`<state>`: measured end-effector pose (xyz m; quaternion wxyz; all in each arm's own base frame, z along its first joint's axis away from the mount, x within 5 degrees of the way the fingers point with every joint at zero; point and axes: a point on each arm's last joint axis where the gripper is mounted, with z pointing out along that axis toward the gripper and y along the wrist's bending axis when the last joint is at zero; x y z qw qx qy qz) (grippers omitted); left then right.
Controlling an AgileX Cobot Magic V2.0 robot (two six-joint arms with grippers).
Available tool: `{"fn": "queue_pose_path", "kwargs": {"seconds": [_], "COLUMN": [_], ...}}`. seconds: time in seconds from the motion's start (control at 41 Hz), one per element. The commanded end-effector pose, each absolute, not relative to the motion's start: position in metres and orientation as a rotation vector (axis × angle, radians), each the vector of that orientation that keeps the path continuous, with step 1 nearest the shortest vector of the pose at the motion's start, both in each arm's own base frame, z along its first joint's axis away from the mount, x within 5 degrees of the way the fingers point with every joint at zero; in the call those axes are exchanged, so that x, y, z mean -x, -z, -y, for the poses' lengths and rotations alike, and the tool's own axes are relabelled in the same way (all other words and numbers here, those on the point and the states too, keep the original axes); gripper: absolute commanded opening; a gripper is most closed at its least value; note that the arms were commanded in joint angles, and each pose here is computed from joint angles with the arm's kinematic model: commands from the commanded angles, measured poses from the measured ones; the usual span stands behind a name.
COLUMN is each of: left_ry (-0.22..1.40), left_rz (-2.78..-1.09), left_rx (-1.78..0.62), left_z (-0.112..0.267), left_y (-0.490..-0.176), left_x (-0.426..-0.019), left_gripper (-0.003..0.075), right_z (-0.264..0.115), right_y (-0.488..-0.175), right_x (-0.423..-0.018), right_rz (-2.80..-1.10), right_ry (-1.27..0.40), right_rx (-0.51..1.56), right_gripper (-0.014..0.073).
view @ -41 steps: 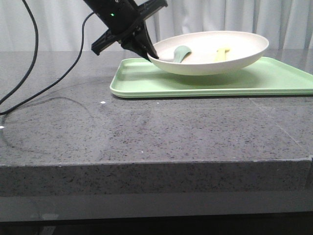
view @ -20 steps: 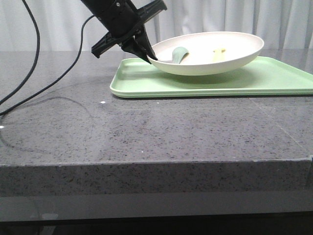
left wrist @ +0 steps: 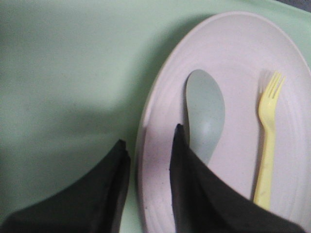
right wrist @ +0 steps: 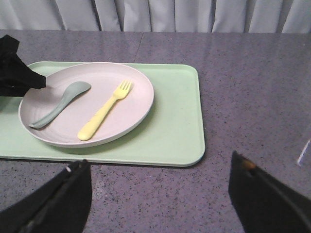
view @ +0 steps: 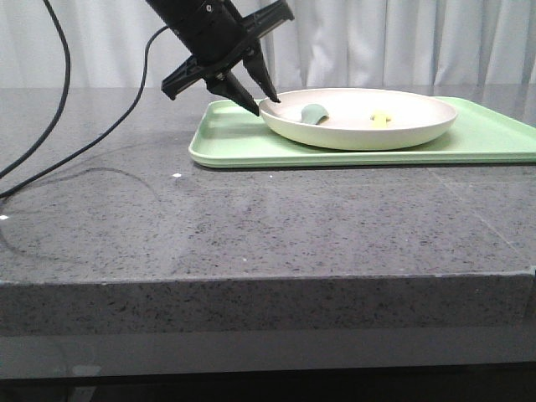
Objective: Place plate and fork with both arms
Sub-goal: 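Raise the left gripper away from the plate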
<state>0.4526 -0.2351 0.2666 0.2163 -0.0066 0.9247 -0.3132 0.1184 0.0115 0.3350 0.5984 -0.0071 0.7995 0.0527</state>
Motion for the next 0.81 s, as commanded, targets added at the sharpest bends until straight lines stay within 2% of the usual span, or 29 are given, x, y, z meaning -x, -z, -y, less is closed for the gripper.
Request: {"fn": "queue_pose_path", "kwargs": {"seconds": [0.0, 0.171, 0.269, 0.391, 0.439, 0.537, 0.659, 0.781], "left_ry": [0.932, 0.856, 0.827, 0.737, 0.68, 0.599, 0.573, 0.531], "left_rz": [-2.428, -2.394, -2.38, -2.419, -2.446, -2.5, -2.553, -2.526], "left_rx": [-0.027, -0.219, -0.261, -0.292, -0.317, -0.353, -0.384, -0.391], "left_z": [0.233, 0.207, 0.192, 0.175, 0.171, 0.165, 0.161, 0.156], "left_y": [-0.319, -0.353, -0.372, -0.383, -0.385, -0.387, -0.391, -0.403], "left_x": [-0.441, -0.427, -0.419, -0.409, -0.405, -0.397, -0.388, -0.378], "left_gripper": [0.0255, 0.025, 0.0211, 0.0066, -0.0015, -0.0018, -0.0018, -0.0018], "right_z": [-0.012, -0.012, -0.012, -0.012, -0.012, -0.012, -0.012, -0.012], "right_y": [-0.354, -0.354, -0.354, -0.354, -0.354, -0.354, -0.354, -0.352], "right_x": [-0.12, -0.12, -0.12, -0.12, -0.12, -0.12, -0.12, -0.12], "right_rz": [-1.74, -1.74, -1.74, -1.74, -1.74, -1.74, -1.744, -1.757], "right_ry": [-0.125, -0.125, -0.125, -0.125, -0.125, -0.125, -0.125, -0.124], "right_rx": [0.02, 0.02, 0.02, 0.02, 0.02, 0.02, 0.02, 0.02], "right_gripper": [0.0601, 0.0601, 0.0601, 0.0601, 0.0601, 0.0601, 0.0601, 0.0601]}}
